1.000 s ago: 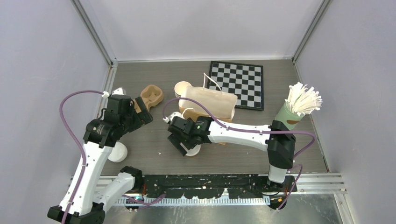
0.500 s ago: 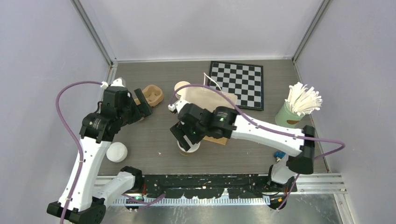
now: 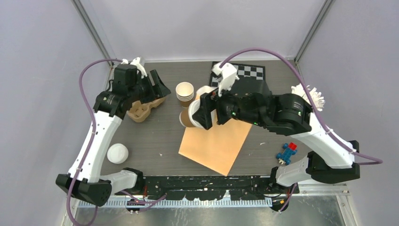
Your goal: Pack the takeout coffee
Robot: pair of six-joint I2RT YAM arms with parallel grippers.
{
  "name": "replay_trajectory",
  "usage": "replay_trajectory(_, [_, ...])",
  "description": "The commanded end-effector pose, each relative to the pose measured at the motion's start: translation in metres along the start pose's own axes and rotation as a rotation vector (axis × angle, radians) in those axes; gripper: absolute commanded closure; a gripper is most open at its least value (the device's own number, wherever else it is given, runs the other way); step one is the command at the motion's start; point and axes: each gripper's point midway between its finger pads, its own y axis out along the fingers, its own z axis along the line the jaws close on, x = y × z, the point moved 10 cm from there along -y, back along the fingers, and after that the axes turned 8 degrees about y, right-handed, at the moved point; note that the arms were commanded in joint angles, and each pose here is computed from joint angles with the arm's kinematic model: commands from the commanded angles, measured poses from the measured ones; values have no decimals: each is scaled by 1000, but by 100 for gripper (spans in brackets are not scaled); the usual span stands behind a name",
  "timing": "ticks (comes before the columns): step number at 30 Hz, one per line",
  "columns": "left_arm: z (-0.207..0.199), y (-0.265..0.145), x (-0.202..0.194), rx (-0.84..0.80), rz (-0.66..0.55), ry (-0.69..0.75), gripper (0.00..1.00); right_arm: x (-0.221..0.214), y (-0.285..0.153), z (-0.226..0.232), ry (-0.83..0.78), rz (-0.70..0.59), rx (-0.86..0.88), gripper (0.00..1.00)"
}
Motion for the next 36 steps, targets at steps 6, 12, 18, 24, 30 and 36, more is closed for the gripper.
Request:
replay_trajectory(6, [-30,8,20,-239,-31,-37,33,-19,-1,-24,-19,-37,-76,23])
replay_trajectory(12, [-27,5,19,-193,15,-27,33,-40,22,-30,-69,11,-67,23])
replay_trajectory(18, [-15,13,7,-136,68,-48,34,-50,51,-29,-147,72,-65,23])
replay_trajectory(24, [-31,14,16,-321,97,-109,35,-53,60,-26,-163,86,-41,24])
replay_trajectory(30, [-54,21,16,-415,171,-146,35,-56,59,-26,-156,77,-14,24])
replay_trajectory(36, [-66,37,-7,-370,285,-87,36,-64,59,-28,-132,107,-5,24])
